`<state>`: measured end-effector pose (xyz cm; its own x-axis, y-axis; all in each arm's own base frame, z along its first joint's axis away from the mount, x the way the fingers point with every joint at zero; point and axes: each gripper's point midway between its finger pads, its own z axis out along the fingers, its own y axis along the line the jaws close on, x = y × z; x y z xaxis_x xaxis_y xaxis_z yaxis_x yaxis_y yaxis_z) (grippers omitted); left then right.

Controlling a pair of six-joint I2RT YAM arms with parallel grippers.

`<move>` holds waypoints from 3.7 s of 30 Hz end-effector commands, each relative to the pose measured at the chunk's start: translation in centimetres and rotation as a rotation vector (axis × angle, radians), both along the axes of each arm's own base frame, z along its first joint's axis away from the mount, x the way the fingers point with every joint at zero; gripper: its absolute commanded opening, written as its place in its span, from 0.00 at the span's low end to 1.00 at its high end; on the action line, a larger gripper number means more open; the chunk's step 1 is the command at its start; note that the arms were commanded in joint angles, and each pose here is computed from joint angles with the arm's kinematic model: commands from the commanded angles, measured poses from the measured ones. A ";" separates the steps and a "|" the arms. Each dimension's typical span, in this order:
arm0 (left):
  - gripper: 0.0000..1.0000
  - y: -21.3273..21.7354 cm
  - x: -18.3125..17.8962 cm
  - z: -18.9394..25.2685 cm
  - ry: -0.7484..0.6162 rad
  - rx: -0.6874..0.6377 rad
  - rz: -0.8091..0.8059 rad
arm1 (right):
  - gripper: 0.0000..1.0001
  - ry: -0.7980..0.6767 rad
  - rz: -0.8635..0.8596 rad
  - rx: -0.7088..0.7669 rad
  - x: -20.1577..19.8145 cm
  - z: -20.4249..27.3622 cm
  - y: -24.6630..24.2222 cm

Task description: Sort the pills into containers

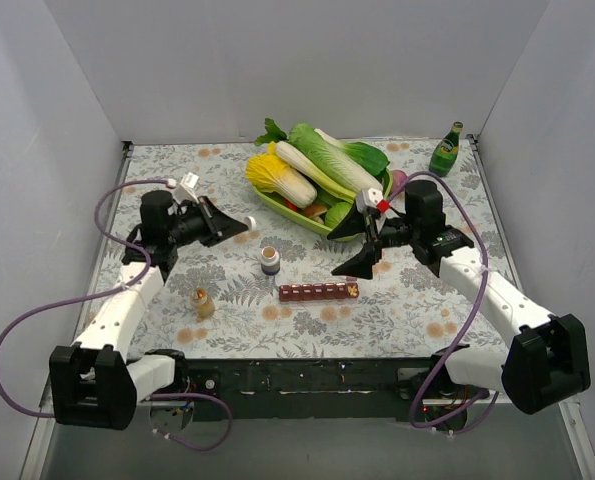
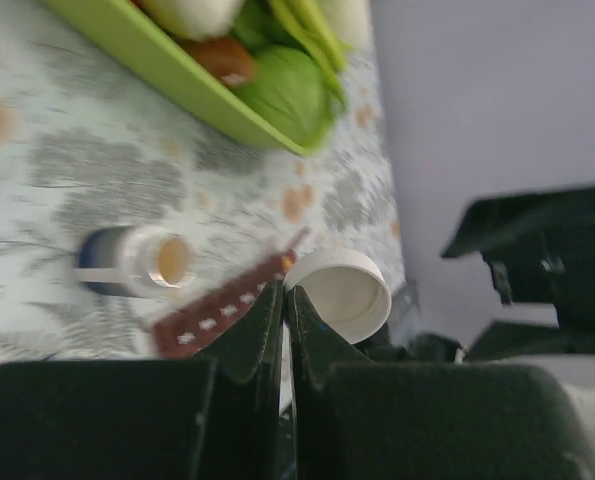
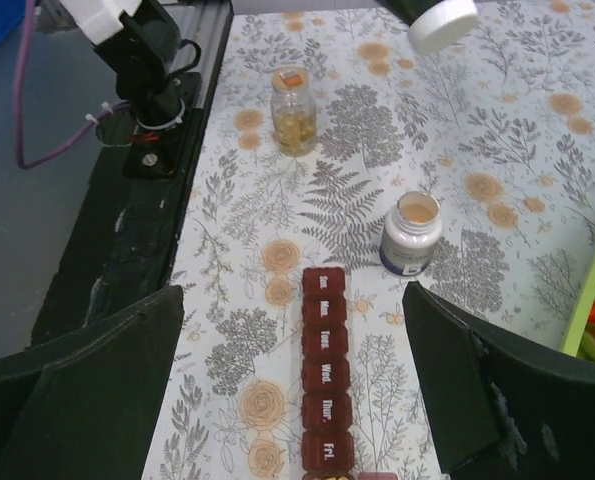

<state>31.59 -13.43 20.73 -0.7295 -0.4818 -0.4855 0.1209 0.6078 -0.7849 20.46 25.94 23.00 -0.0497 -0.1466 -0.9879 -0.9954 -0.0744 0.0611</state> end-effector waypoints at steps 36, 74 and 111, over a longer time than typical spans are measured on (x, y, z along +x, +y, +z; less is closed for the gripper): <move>0.00 -16.8 -9.3 11.8 -0.092 -0.687 -0.356 | 0.82 0.066 0.088 0.294 -1.1 12.6 5.1; 0.95 -4.8 -5.8 0.2 -0.106 0.325 0.084 | 0.23 -0.085 -0.172 -0.018 3.6 4.1 3.6; 0.98 -7.8 -6.8 -4.6 -0.335 0.305 -0.178 | 0.25 -0.052 -0.234 -0.340 8.3 1.9 3.0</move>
<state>24.72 -18.20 15.98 -0.5732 -0.1228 -0.8101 0.3549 0.8539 -0.3806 29.96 29.88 22.12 -0.0676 -0.5898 -0.8047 -0.9814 0.1846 -0.0528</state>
